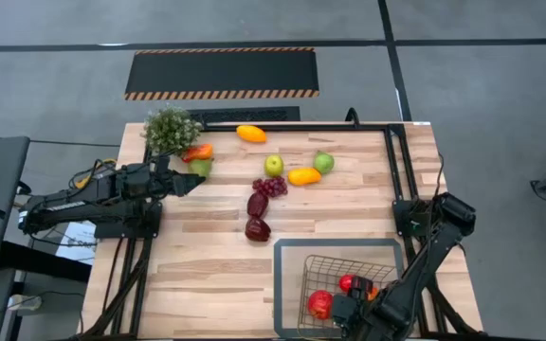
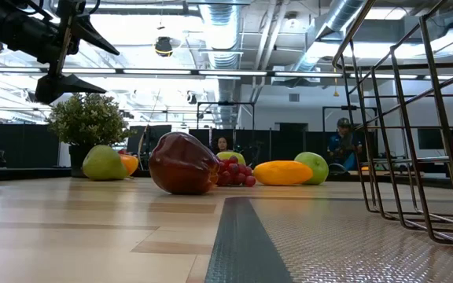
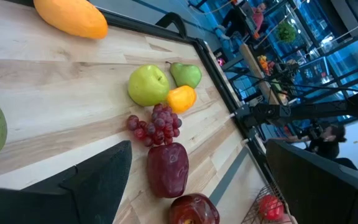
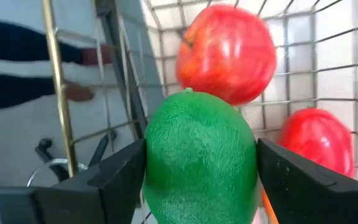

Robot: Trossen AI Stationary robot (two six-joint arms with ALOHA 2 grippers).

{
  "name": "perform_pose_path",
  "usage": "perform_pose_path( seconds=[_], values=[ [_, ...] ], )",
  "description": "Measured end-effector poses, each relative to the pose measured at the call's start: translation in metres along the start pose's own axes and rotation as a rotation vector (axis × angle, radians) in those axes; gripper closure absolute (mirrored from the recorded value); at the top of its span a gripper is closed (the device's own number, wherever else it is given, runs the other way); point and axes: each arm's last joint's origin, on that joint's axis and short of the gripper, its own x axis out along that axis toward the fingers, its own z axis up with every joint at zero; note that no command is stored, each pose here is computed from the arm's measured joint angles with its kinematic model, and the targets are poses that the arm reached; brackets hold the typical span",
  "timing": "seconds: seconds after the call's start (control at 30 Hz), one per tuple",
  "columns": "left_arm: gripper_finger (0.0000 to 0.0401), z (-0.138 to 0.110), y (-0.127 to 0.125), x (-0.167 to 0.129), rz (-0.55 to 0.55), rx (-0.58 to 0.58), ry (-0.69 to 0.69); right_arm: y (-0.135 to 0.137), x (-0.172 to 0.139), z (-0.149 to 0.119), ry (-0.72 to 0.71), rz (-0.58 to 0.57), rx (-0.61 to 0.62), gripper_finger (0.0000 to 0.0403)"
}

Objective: Build produce basket
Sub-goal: Put the lime into the basket, then put the bottom dark red apple into the wire basket

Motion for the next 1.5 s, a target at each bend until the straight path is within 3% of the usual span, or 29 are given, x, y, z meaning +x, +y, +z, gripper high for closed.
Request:
perform_pose_path(
  seconds=[0.37, 0.53, 0.67, 0.77, 0.93, 1.2, 1.5],
  values=[
    [0.0041, 0.0, 0.0, 0.0, 0.0, 0.001, 0.0, -0.001, 0.0, 0.003, 0.055, 0.024, 0.011, 0.0086],
    [0.0041, 0.0, 0.0, 0.0, 0.0, 0.0, 0.0, -0.011, -0.016, 0.011, 0.053, 0.055, -0.028, 0.0086],
    [0.0041, 0.0, 0.0, 0.0, 0.0, 0.0, 0.0, -0.037, -0.05, 0.029, 0.001, 0.062, -0.041, 0.0086],
    [0.0041, 0.0, 0.0, 0.0, 0.0, 0.0, 0.0, -0.066, -0.075, 0.05, -0.121, 0.012, -0.023, 0.0085],
    [0.0041, 0.0, 0.0, 0.0, 0.001, 0.0, 0.0, -0.112, -0.094, 0.095, -0.282, -0.057, -0.03, 0.0085],
    [0.0041, 0.0, 0.0, 0.0, 0.0, -0.005, 0.0, -0.153, -0.06, 0.174, -0.395, -0.074, -0.13, 0.0085],
    [0.0041, 0.0, 0.0, 0.0, 0.001, -0.007, 0.0, -0.175, 0.015, 0.225, -0.371, -0.055, -0.154, 0.0085]
  ],
)
